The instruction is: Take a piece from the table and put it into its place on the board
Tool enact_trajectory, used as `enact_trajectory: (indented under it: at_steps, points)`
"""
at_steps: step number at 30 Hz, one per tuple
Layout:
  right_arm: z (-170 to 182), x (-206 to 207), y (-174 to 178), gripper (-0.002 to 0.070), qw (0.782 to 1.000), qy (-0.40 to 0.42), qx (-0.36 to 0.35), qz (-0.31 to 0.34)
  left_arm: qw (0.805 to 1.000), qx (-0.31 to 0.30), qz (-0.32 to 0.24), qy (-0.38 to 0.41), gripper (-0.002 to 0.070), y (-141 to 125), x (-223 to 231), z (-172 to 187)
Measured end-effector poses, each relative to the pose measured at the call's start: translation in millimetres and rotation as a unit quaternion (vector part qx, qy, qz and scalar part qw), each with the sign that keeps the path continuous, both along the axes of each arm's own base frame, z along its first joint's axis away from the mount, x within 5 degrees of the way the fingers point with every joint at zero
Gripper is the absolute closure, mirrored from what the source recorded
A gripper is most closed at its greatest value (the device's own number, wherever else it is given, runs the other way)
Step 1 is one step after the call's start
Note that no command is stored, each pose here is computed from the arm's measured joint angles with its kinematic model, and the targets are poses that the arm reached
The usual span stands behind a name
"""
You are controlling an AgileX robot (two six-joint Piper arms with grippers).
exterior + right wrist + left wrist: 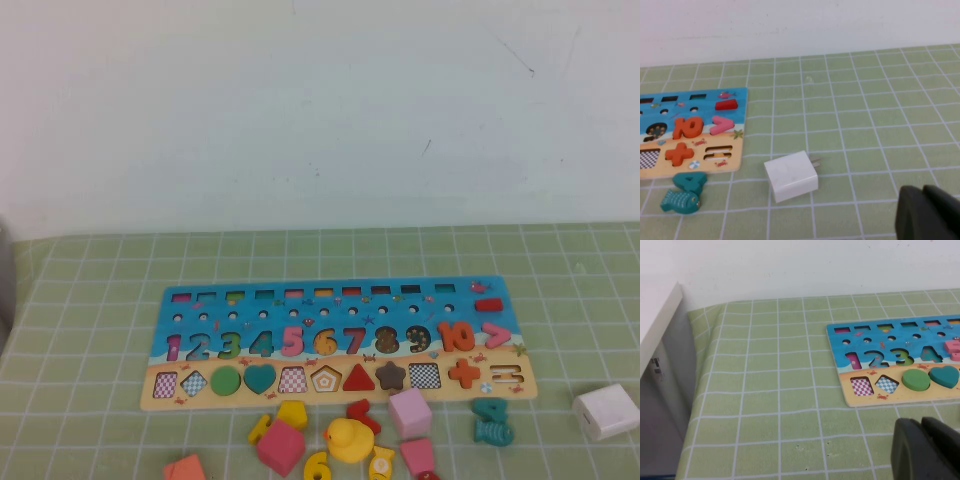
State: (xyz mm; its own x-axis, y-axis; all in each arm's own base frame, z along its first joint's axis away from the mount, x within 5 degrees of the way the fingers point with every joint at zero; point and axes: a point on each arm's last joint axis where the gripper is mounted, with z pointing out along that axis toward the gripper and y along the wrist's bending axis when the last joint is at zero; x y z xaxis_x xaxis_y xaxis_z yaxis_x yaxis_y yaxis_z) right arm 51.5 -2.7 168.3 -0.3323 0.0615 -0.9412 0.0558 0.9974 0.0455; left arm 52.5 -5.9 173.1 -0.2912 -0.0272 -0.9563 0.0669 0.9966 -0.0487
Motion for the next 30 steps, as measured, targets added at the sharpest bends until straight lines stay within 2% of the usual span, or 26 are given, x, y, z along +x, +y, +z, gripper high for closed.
enact_trajectory:
  at_steps: [8,11,14,16,19,21,30]
  points:
    - [0,0,0,0.0678,1.000,0.000,0.002,0.000,1.000,0.000,0.000,0.000,0.0678,0,0,0]
    - [0,0,3,0.0678,0.999,-0.002,0.040,0.001,1.000,0.000,0.000,0.000,0.0678,0,0,0]
    - [1,0,11,0.0678,0.983,-0.001,0.185,-0.005,1.000,0.000,0.000,0.000,0.0678,0,0,0]
    - [3,0,17,0.0678,0.953,0.005,0.304,-0.008,1.000,0.000,0.000,0.000,0.0678,0,0,0]
    - [5,0,23,0.0678,0.919,0.009,0.394,-0.007,1.000,0.000,0.000,0.000,0.0678,0,0,0]
    - [6,0,24,0.0678,0.912,0.009,0.410,-0.005,1.000,0.000,0.000,0.000,0.0678,0,0,0]
    - [6,-1,25,0.0677,0.920,0.006,0.392,0.008,1.000,0.000,0.000,0.000,0.0678,0,0,0]
